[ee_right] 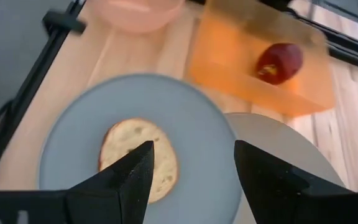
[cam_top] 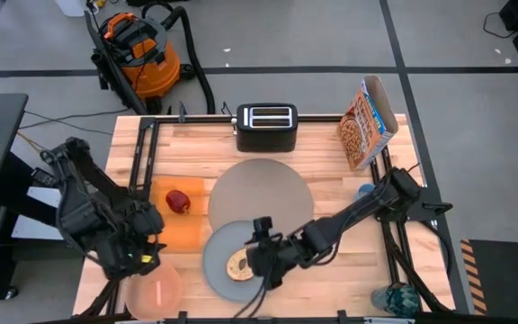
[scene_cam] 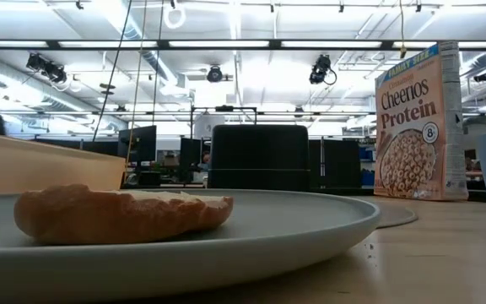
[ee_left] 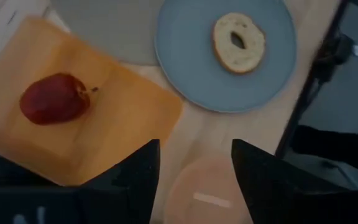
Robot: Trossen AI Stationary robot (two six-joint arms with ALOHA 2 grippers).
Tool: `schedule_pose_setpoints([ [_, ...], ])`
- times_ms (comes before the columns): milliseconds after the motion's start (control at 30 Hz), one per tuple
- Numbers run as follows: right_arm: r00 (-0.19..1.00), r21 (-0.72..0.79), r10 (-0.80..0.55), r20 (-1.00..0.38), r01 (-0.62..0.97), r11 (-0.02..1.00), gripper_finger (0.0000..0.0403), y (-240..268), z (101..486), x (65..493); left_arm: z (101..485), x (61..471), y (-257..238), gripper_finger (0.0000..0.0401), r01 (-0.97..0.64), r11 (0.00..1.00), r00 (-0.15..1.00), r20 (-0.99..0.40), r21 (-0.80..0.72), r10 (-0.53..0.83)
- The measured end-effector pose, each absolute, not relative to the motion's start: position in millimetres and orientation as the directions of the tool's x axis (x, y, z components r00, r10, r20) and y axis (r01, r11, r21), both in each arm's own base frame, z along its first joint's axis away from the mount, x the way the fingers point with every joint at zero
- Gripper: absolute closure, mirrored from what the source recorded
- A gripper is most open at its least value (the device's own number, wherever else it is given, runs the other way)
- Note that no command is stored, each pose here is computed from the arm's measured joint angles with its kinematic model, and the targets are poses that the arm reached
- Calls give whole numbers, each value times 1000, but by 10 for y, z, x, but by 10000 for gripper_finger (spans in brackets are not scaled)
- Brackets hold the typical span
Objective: Arrange a breakfast setting
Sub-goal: Put the peach bowl onto the top right gray placemat
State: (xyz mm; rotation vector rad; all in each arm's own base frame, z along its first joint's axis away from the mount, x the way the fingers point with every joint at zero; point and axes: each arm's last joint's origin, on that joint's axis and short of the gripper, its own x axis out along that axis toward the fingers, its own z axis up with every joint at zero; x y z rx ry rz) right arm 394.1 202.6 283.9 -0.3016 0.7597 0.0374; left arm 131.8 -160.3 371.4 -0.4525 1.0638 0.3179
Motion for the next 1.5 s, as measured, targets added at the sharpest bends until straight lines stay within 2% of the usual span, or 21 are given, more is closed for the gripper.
schedule_pose_setpoints([
  [100, 740, -220, -85, -668, -87, 972, 173, 1910, 2935, 3954, 3670, 1458, -1576, 197, -507, 842, 442, -894, -184, 71],
  [200, 748, -202, -95, -657, -53, 978, 173, 1815, 3011, 3959, 3647, 1661, -1533, 197, -472, 865, 465, -882, -172, 79],
  [333, 759, -194, -98, -644, -39, 980, 173, 1753, 3100, 3937, 3677, 2032, -1441, 198, -358, 913, 580, -813, -196, 53],
  [500, 736, -200, -100, -670, -49, 979, 173, 1778, 3095, 3878, 3824, 2487, -1276, 198, -197, 953, 767, -642, -229, 5],
  [600, 677, -180, -104, -729, -43, 983, 173, 1840, 3061, 3749, 3896, 2617, -1164, 198, -118, 973, 815, -579, -200, -20],
  [667, 629, -163, -103, -771, -38, 986, 174, 1895, 3029, 3653, 3919, 2645, -1151, 198, -36, 991, 828, -559, -127, -42],
  [767, 548, -167, -118, -828, -41, 985, 175, 2001, 2974, 3482, 3910, 2607, -1228, 198, 61, 994, 812, -574, -94, -104],
  [867, 486, -168, -132, -864, -30, 985, 175, 2100, 2931, 3340, 3827, 2469, -1362, 198, 117, 978, 716, -668, -172, -203],
  [1100, 438, -164, -141, -888, -17, 986, 176, 2171, 2900, 3233, 3541, 1984, -1830, 198, -35, 970, 439, -876, -239, -200],
  [1267, 434, -134, -113, -894, -18, 991, 176, 2168, 2902, 3251, 3357, 1756, -2276, 198, -121, 965, 426, -890, -234, -162],
  [1500, 419, -58, -78, -905, 62, 996, 176, 2175, 2898, 3253, 2930, 1641, -2766, 198, -244, 952, 386, -919, -184, -79],
])
